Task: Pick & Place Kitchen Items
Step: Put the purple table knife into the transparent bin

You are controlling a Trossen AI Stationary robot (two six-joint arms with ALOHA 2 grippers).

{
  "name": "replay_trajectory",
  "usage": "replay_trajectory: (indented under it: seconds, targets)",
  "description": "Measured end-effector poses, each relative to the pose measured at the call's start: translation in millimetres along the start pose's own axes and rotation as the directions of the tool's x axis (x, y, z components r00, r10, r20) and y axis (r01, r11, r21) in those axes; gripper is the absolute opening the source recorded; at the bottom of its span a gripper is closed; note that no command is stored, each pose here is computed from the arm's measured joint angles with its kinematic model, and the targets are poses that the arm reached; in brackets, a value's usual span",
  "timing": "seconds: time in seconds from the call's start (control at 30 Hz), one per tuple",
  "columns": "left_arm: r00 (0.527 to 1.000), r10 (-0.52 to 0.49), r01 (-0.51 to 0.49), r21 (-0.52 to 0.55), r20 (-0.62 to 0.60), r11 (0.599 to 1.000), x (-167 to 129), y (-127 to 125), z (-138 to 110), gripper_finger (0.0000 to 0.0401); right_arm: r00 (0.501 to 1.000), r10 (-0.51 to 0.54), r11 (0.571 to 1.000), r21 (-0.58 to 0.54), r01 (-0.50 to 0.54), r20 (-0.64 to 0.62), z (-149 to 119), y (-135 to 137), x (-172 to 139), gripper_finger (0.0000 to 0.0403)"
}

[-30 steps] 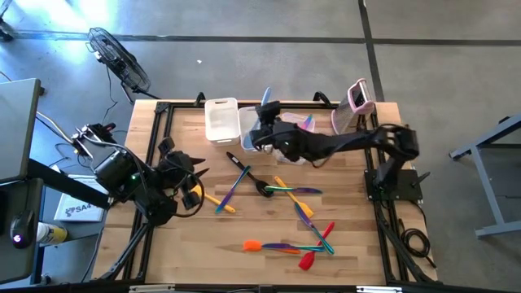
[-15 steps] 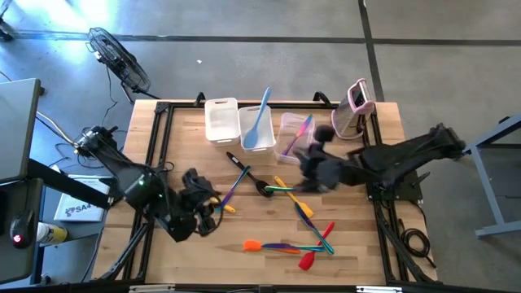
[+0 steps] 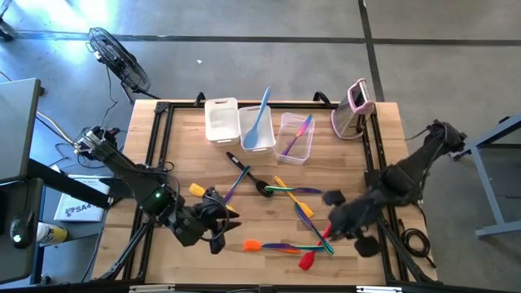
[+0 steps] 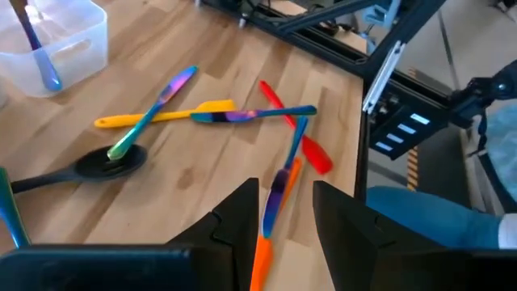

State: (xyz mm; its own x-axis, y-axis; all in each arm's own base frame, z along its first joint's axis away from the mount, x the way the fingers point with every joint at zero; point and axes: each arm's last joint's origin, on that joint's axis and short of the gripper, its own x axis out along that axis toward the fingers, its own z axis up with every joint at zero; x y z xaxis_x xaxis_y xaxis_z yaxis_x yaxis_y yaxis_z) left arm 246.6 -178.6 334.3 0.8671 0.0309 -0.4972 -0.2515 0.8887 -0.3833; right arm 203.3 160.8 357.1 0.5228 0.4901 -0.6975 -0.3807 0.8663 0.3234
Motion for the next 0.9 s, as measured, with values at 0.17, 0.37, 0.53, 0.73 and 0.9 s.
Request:
replay_trajectory:
  seconds: [0.17,0.37,0.53,0.73,0.9]
  targets:
    - [1.0,0.007,-0.007,0.027,-0.005,1.0,3.7,-0.8,-2.7,0.0116,0.997,-0.058,0.994,0.085,0.062,-0.053,-8.8,17.1,24.2,0.0067]
    - [1.0,0.019,-0.019,0.065,-0.001,0.998,6.4,-1.2,-4.2,0.0116,0.983,-0.108,0.986,0.108,0.124,-0.149,-15.6,20.9,61.2,0.0142]
    - [0.999,0.04,-0.043,0.117,0.022,0.992,7.6,-1.0,-4.3,0.0116,0.96,-0.171,0.983,0.025,0.18,-0.223,-18.0,10.5,94.3,0.0185]
    - [0.993,0.083,-0.092,0.118,0.077,0.989,7.3,0.1,-2.5,0.0116,0.931,-0.214,0.976,-0.106,0.191,-0.297,-21.9,-2.6,122.7,0.0192]
    - [0.99,0.105,-0.116,0.119,0.098,0.986,9.4,0.0,-3.3,0.0116,0.94,-0.201,0.979,-0.096,0.181,-0.277,-16.0,-10.7,127.4,0.0192]
